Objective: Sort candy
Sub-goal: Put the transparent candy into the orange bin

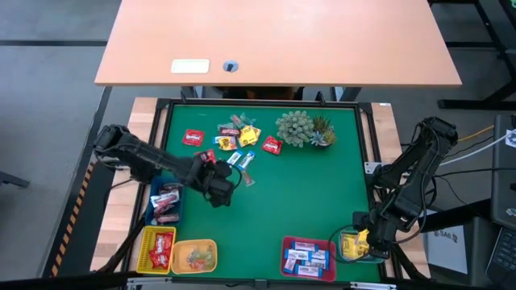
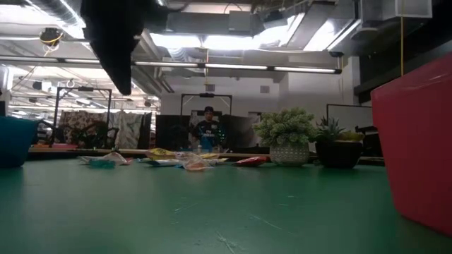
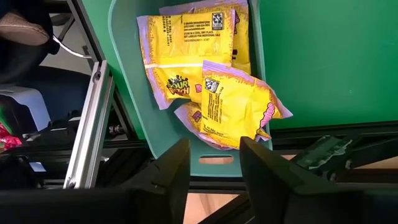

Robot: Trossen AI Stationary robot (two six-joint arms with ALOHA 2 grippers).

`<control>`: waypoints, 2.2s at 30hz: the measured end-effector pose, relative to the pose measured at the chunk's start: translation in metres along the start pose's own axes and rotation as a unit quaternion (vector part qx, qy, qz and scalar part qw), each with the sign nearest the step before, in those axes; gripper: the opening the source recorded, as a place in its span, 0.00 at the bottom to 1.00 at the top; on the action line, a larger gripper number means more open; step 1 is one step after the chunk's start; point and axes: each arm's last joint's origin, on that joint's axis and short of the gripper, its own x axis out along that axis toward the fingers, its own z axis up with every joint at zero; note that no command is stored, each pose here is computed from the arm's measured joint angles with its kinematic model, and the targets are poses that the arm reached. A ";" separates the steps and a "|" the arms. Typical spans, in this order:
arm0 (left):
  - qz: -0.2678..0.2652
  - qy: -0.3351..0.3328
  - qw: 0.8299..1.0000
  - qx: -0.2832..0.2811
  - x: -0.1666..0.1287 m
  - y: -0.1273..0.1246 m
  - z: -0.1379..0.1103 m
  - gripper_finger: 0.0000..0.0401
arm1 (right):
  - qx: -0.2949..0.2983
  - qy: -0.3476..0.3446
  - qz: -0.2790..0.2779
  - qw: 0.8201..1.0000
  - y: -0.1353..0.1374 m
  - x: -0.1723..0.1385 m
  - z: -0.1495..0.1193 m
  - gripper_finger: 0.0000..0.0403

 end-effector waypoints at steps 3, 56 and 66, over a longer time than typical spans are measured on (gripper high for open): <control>-0.022 0.032 0.997 0.060 0.007 0.011 0.009 0.53 | 0.000 0.000 0.000 1.000 0.000 0.000 0.000 0.34; -0.095 0.082 0.983 0.134 0.114 0.051 -0.015 0.33 | 0.001 -0.043 -0.009 0.999 0.000 0.000 0.003 0.34; -0.103 0.054 0.991 0.073 0.114 0.047 -0.009 0.18 | 0.001 -0.043 -0.009 0.999 0.000 0.000 0.003 0.34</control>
